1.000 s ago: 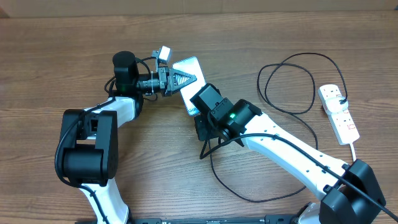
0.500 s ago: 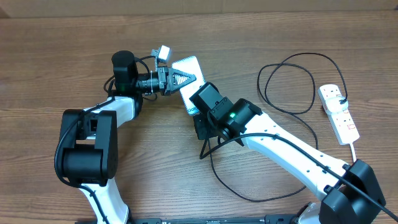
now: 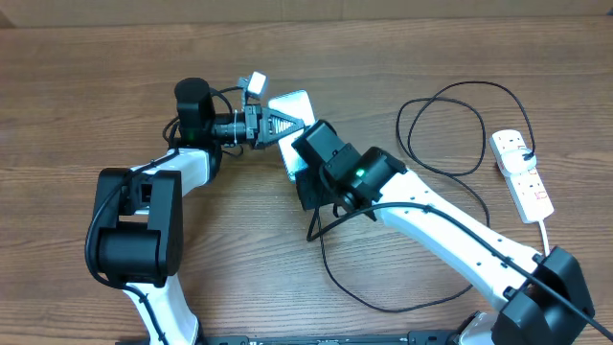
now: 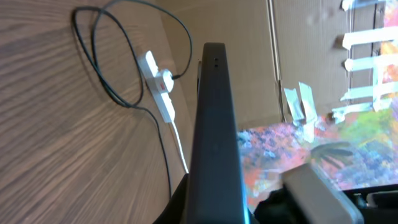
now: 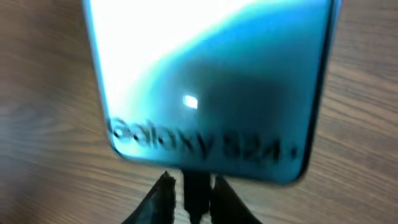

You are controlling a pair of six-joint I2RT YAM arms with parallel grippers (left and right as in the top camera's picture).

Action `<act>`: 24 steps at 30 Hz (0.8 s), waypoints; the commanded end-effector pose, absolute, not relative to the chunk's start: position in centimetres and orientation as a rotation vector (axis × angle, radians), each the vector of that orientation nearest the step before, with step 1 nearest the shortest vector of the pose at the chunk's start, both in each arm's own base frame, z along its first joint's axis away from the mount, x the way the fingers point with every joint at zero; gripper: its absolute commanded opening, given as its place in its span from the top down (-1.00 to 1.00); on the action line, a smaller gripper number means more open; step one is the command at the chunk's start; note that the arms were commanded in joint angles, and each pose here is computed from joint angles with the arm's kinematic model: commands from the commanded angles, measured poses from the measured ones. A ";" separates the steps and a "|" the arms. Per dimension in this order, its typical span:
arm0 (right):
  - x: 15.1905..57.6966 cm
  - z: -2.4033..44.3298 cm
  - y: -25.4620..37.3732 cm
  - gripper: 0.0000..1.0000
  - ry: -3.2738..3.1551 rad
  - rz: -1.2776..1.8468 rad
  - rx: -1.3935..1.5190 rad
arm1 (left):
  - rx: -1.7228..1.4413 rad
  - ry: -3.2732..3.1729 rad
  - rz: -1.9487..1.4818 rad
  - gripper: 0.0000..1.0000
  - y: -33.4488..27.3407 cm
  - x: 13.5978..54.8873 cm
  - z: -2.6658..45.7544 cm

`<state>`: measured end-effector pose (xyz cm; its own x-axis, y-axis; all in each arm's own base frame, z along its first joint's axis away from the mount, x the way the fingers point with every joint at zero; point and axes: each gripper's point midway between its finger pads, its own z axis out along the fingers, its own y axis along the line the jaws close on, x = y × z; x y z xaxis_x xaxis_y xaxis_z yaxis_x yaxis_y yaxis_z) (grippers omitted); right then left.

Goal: Plug charger to phone and switch on socket
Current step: 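Open the right gripper off the plug and pull it back, then lower the phone with the left gripper flat onto the table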

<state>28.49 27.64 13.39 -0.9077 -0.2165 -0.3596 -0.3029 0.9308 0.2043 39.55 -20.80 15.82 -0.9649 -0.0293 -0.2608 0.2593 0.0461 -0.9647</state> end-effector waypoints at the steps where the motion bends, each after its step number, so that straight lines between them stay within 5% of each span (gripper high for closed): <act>1: 29.1 15.5 27.4 0.32 2.716 0.370 -0.364 | 0.264 2.101 -2.018 0.91 -21.3 39.4 16.2; 3: 28.8 16.1 26.9 0.17 2.729 0.358 -0.362 | 0.199 2.114 -2.004 0.91 -21.3 40.0 16.1; 11: 27.0 21.6 22.5 0.12 2.784 0.287 -0.295 | -0.245 2.180 -1.936 0.91 -23.0 43.2 15.0; 19: 24.2 30.5 15.7 -0.94 2.585 0.181 -0.190 | -0.394 2.401 -1.711 0.92 -30.8 41.1 10.5; 24: 21.8 34.6 11.7 -1.00 2.433 0.211 -0.041 | -0.228 2.673 -1.325 0.92 -31.4 39.2 7.5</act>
<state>22.16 13.93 32.16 -0.8250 -0.0592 -0.5621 -0.1584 0.9789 0.1293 36.02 -31.65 5.51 -0.9467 -0.2429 0.2118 -0.3077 0.4864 -0.8177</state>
